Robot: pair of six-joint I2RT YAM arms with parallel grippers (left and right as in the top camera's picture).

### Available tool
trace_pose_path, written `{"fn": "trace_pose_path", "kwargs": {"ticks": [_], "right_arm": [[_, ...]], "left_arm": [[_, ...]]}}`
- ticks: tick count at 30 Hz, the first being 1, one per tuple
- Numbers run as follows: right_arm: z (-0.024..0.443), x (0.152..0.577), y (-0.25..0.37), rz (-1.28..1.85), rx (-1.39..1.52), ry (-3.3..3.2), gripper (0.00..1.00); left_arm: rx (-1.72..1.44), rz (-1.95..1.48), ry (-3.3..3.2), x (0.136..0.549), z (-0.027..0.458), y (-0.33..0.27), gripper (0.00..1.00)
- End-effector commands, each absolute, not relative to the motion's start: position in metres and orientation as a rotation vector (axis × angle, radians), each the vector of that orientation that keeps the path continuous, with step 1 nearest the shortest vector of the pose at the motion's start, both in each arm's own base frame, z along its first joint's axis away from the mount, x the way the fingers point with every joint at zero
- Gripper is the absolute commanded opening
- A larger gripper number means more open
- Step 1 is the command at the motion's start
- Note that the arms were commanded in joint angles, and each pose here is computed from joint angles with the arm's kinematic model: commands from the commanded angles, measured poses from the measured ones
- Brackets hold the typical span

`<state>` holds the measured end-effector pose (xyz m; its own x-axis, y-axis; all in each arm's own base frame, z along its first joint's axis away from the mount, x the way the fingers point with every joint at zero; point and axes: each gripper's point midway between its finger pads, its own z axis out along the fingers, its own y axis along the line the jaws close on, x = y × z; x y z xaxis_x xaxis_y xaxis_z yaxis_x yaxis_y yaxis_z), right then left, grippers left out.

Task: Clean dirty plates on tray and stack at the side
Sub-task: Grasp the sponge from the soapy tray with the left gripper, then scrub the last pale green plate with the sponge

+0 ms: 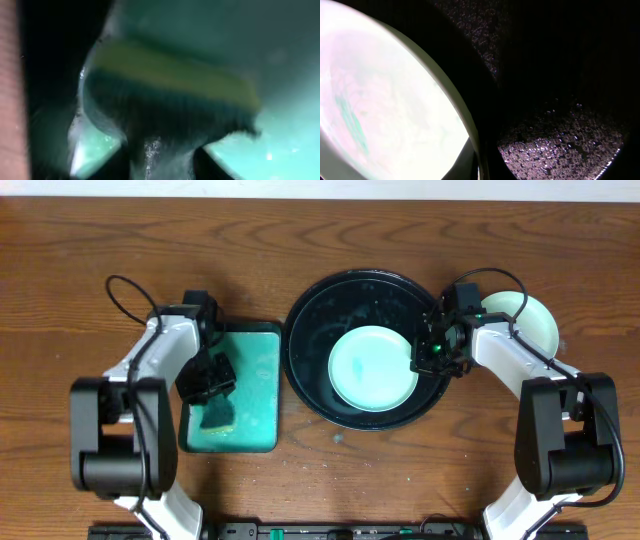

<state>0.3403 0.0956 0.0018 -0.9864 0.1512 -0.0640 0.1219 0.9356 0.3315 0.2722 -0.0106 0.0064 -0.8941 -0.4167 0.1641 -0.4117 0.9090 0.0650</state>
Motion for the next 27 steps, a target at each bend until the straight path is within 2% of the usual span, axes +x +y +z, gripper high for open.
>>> {"fn": "trace_pose_path", "kwargs": {"ticks": [1, 11, 22, 24, 27], "right_arm": [[-0.014, 0.331, 0.085, 0.413, 0.244, 3.054, 0.01], [-0.014, 0.332, 0.085, 0.414, 0.229, 3.050, 0.01], [-0.014, 0.331, 0.085, 0.413, 0.203, 3.053, 0.01], [-0.014, 0.331, 0.085, 0.413, 0.203, 3.054, 0.01], [-0.014, 0.330, 0.085, 0.412, 0.204, 3.057, 0.01]], "left_arm": [[0.624, 0.039, -2.847, 0.268, -0.006, -0.022, 0.08], [0.427, 0.262, -3.192, 0.313, 0.065, -0.065, 0.07], [0.358, 0.054, -3.129, 0.308, 0.009, -0.061, 0.07], [0.357, 0.052, -3.131, 0.310, 0.013, -0.061, 0.07], [0.359, 0.022, -3.140, 0.323, 0.050, -0.060, 0.07]]}}
